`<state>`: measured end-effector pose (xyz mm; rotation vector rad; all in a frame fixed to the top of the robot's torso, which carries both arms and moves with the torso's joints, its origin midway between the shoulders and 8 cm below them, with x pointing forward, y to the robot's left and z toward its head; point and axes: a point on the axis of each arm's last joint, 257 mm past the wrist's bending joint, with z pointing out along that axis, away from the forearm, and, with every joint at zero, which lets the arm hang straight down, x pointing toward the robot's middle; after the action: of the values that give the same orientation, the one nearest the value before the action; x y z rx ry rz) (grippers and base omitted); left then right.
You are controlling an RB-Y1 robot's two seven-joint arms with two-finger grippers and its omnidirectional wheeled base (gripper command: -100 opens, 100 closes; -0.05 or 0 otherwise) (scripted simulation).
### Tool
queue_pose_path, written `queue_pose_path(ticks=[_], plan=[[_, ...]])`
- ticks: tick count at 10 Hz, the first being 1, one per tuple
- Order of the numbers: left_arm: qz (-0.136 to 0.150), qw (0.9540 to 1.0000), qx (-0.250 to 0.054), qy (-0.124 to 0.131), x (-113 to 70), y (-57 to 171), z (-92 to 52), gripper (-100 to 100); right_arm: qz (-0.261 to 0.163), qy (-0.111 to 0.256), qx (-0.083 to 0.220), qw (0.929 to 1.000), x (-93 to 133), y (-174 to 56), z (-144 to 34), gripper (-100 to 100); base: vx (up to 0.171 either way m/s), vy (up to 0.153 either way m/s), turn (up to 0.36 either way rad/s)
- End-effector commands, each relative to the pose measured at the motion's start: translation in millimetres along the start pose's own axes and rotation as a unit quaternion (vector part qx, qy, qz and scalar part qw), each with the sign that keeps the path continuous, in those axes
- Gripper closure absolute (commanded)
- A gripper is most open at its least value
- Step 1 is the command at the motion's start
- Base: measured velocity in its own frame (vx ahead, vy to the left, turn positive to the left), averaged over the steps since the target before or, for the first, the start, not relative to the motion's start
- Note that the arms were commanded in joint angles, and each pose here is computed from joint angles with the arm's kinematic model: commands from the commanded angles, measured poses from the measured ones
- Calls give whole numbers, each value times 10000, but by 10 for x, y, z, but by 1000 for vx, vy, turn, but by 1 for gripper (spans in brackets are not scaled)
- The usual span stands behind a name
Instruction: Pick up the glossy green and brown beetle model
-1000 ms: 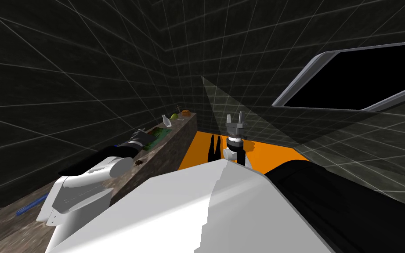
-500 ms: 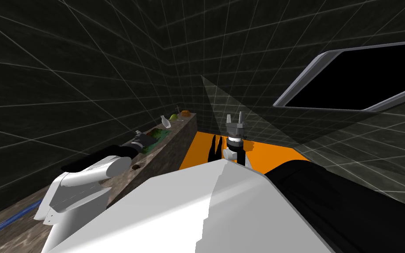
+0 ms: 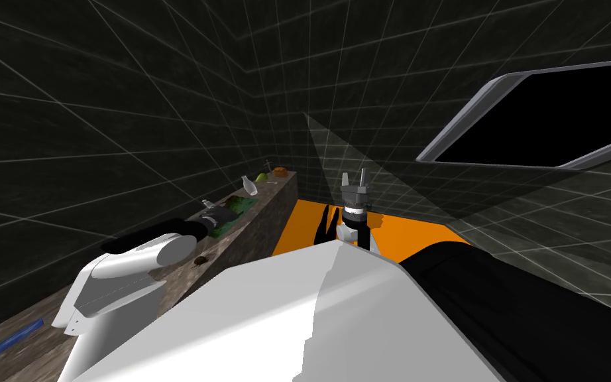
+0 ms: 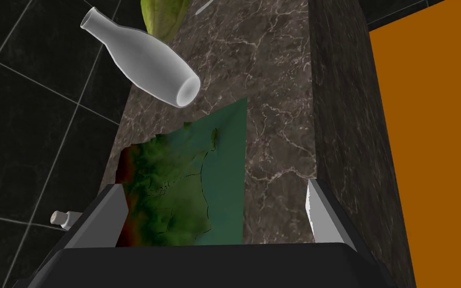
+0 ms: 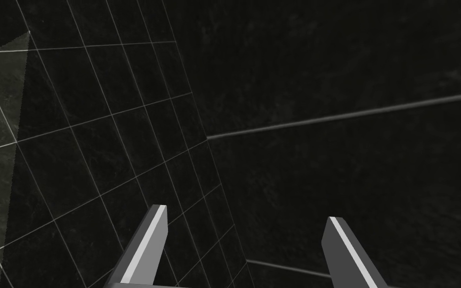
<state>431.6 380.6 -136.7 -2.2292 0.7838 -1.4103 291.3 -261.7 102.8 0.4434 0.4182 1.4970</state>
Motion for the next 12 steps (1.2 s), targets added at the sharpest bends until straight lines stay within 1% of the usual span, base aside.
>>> queue_pose_path(ticks=[1, 2, 3, 4, 5, 6, 8, 9, 11, 12], plan=[[-165, 9994, -224, -199, -121, 84, 18, -100, 0, 0, 0, 10000, 0, 0, 0, 0, 67, 22, -21], [-165, 9992, -264, -250, -147, 105, 15, -100, 0, 0, 0, 10000, 0, 0, 0, 0, 59, 26, -6], [-316, 9977, -445, -410, -247, 178, 30, -100, 0, 0, 0, 10000, 0, 0, 0, 0, 60, 45, 9], [-315, 9972, -492, -469, -277, 202, 25, -100, 0, 0, 0, 10000, 0, 0, 0, 0, 64, 49, 14], [-456, 9947, -669, -633, -380, 280, 32, -100, 0, 0, 0, 10000, 0, 0, 0, 0, 93, 58, 0], [-455, 9940, -712, -688, -407, 303, 26, -100, 0, 0, 0, 10000, 0, 0, 0, 0, 78, 47, 24], [-708, 9862, -1072, -1048, -631, 480, 18, -100, 0, 0, 0, 10000, 0, 0, 0, 0, 101, 58, 21], [-705, 9848, -1128, -1121, -665, 510, 4, -100, -1, 0, 0, 10000, 0, 0, 0, 0, 90, 62, 18], [-920, 9728, -1493, -1516, -907, 712, -40, -100, -1, 0, 0, 10000, 0, 0, 0, 0, 57, 84, 38], [-1013, 9653, -1677, -1727, -1035, 821, -76, -100, -1, 0, 0, 10000, 0, 0, 0, 0, 57, 113, 55]])
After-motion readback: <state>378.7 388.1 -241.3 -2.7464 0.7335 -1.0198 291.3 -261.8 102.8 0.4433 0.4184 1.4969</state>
